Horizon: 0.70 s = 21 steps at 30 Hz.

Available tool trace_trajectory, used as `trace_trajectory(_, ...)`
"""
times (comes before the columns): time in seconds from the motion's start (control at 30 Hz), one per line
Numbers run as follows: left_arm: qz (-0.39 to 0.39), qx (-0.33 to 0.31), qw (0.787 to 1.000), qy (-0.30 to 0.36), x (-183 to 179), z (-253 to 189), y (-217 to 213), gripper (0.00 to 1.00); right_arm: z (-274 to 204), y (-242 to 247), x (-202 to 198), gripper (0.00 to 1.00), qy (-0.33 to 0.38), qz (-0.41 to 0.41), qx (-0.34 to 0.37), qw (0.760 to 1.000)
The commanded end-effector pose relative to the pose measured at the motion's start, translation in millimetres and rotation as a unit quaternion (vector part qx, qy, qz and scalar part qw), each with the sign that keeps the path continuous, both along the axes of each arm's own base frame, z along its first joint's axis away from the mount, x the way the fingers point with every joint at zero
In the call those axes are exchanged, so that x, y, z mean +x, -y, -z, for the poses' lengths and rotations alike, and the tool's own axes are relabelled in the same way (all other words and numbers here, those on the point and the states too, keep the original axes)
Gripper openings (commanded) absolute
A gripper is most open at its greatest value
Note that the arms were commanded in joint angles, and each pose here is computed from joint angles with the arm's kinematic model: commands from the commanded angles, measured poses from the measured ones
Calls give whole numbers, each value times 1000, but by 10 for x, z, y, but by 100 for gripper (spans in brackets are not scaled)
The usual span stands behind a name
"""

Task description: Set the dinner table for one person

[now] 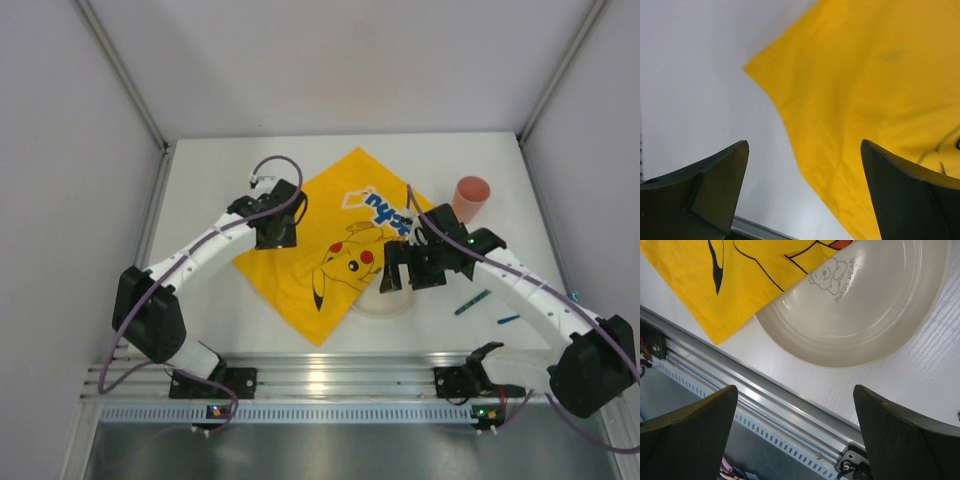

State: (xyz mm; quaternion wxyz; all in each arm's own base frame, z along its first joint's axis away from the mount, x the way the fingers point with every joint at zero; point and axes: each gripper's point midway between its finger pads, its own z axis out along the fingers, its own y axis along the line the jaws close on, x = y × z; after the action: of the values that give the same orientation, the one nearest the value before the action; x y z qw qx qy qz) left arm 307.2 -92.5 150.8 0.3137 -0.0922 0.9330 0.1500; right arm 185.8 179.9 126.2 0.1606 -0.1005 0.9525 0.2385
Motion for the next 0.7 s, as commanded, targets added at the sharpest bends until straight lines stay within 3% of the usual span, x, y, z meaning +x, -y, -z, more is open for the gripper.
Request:
trace_trajectory(0.0,88,-89,992,3,94,182,723,99,-185,-107,182,100,33,-8,22,999)
trace_trajectory(0.2,65,-77,993,-68,234,834,787,98,-399,-203,444,100,57,-13,20,998)
trace_trajectory(0.33,37,-132,987,-81,380,1108,605,97,-581,-315,632,100,67,-15,25,997)
trace_trajectory(0.4,33,-171,982,-74,534,1170,569,97,-614,-359,710,100,65,-14,27,997)
trace_trajectory(0.67,18,-183,978,-101,1126,1546,226,97,-527,-463,925,100,48,-18,13,999)
